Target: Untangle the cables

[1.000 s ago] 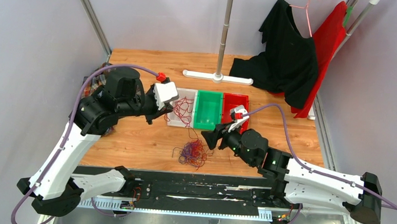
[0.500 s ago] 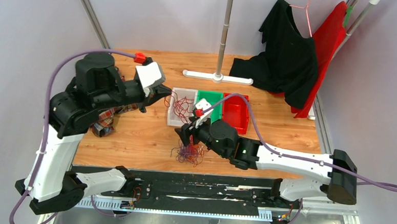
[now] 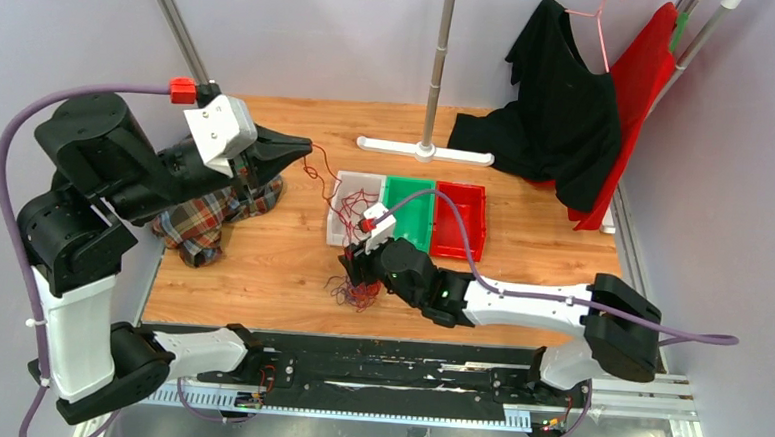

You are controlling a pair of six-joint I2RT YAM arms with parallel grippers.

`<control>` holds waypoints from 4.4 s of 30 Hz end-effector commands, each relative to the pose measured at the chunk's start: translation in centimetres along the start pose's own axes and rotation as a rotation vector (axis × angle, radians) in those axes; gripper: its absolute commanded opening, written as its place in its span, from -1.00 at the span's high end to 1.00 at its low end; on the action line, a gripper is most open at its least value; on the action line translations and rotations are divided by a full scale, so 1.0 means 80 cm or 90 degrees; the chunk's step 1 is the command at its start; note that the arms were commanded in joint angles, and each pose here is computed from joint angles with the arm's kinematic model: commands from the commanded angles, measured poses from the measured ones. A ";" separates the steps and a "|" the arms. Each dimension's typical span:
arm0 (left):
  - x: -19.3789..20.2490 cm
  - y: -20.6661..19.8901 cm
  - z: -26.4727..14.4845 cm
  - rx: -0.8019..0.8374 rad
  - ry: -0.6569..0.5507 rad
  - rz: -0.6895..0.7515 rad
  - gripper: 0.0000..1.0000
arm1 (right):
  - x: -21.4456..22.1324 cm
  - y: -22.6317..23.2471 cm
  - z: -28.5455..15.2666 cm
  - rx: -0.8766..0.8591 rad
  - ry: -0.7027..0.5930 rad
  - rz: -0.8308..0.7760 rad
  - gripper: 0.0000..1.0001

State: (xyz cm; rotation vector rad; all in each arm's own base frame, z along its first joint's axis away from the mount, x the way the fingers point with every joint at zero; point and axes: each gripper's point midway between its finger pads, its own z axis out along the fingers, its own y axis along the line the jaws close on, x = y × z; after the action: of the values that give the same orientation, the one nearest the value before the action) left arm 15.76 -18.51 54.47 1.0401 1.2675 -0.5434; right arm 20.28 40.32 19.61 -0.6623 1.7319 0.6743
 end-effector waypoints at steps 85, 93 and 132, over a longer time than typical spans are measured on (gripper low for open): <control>0.361 -0.113 -0.032 0.108 0.325 0.033 -0.44 | -0.030 0.023 -0.054 -0.154 0.062 0.051 0.99; 0.320 -0.125 -0.008 0.155 0.256 -0.025 -0.52 | -0.029 0.035 -0.028 -0.143 0.117 0.025 0.99; 0.321 -0.109 0.021 0.097 0.220 -0.068 0.99 | -0.068 0.030 -0.069 -0.166 -0.026 0.141 -0.15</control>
State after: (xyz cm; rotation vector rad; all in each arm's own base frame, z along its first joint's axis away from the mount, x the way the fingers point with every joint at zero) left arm 16.56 -18.50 25.75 1.2727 1.6300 -0.5219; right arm 16.31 37.55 25.24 -0.6543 1.7618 1.0099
